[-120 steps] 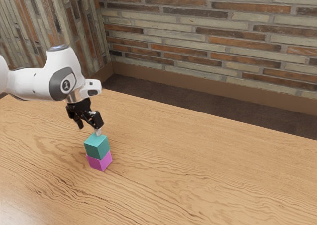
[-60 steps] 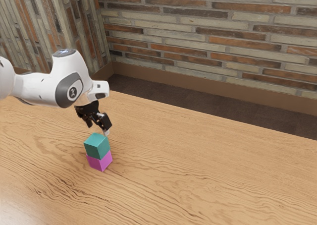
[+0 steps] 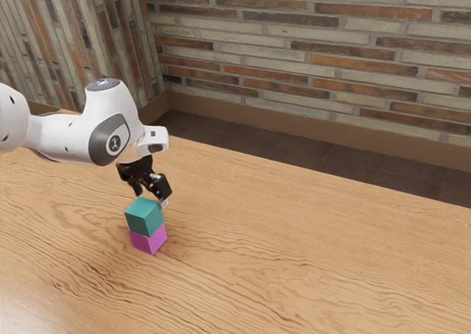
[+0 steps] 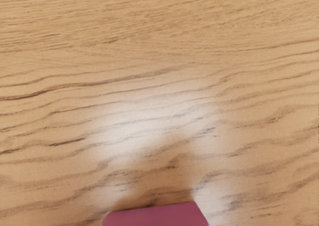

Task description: Pick up the blue block with one arm, and put the blue block on the table with one arm

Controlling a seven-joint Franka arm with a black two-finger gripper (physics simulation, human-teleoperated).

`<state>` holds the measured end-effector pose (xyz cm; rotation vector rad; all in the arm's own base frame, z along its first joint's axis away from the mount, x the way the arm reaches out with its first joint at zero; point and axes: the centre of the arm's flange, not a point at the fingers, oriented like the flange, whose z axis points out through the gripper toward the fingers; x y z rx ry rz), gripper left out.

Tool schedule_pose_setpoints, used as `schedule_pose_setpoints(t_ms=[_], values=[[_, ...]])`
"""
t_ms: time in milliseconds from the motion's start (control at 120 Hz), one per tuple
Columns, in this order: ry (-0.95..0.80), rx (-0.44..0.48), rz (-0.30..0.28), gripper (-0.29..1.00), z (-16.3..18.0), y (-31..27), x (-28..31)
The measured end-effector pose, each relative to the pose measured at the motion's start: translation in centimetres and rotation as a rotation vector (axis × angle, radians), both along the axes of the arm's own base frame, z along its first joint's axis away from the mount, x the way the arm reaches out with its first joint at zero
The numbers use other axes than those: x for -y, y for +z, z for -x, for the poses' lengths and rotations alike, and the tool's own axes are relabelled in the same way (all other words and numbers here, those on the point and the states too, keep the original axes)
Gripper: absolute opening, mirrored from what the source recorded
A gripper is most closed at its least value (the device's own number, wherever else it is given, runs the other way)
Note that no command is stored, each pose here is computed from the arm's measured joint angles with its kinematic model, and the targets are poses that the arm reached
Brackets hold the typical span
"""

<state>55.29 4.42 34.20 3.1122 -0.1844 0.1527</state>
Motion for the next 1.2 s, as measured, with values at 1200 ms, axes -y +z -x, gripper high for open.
schedule_pose_setpoints(t_ms=[1200], values=[[0.016,-0.056,0.017,0.53,2.5,-2.1,0.6]])
